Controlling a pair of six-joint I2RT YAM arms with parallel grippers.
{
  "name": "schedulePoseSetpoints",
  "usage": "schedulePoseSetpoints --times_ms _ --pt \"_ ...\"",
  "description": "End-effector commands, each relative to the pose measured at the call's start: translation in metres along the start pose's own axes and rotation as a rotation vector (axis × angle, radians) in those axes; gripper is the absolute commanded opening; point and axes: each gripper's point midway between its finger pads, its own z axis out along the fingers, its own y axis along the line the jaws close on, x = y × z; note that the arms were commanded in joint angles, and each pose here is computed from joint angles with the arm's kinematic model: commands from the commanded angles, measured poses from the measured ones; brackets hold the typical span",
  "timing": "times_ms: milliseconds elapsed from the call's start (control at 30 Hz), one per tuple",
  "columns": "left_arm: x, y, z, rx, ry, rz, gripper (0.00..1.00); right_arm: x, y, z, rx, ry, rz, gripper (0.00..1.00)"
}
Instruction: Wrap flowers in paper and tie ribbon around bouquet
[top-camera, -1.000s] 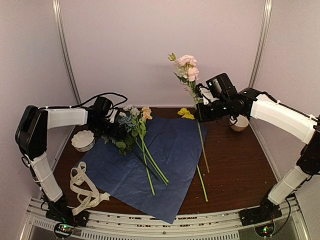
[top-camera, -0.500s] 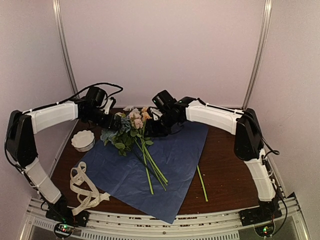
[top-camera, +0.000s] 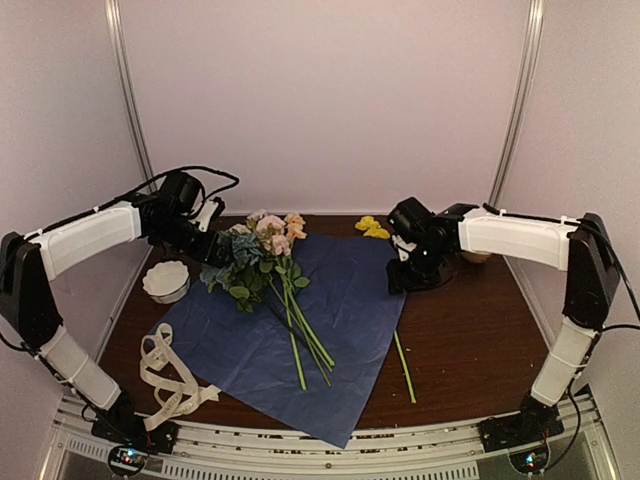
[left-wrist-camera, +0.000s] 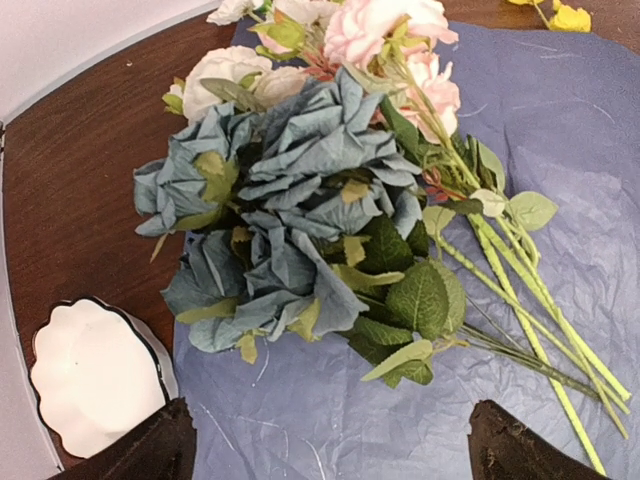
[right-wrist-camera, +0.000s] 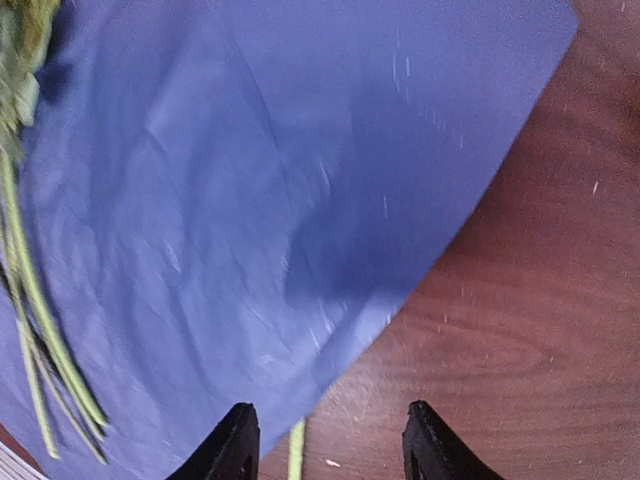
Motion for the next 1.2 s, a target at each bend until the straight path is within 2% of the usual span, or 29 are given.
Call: schedulePoseSetpoints --times_ms 0,100,233,533,600,700,733,900,1000,1167 --pt "-0.006 -0.013 -0.017 0.065 0.002 0.075 0.98 0.071 -0.020 0.028 0.051 0.153 -0.021 0.51" --pt "-0.018 -0.015 -0.020 0.075 -0.015 0.102 0.98 0.093 -0.007 0.040 -0.022 0.203 0.000 0.53" --pt "-0.023 -0.015 -0.017 0.075 -0.015 0.107 0.98 0.106 0.004 0.048 -0.020 0.240 -0.018 0.53" --pt "-0.010 -0.012 -0.008 0.061 0.015 0.109 0.98 0.122 -0.011 0.065 0.089 0.287 -0.032 0.44" --pt "-0.012 -0.012 -0.008 0.059 0.011 0.113 0.98 0.121 -0.017 0.069 0.122 0.280 -0.038 0.36" --pt "-0.011 -0.011 -0.009 0.055 0.010 0.117 0.98 0.121 -0.033 0.071 0.198 0.276 -0.028 0.06" --pt "-0.010 -0.011 -0.009 0.051 0.012 0.118 0.98 0.118 -0.039 0.069 0.215 0.259 -0.010 0.00" --pt "-0.007 -0.010 -0.008 0.048 0.018 0.118 0.98 0.085 -0.075 0.038 0.268 0.116 0.104 0.00" --pt "-0.009 -0.010 -0.009 0.050 0.013 0.118 0.98 0.049 -0.094 -0.003 0.331 -0.027 0.119 0.00" --pt "-0.008 -0.011 -0.008 0.054 0.016 0.118 0.98 -0.017 -0.091 -0.092 0.331 -0.302 0.119 0.00"
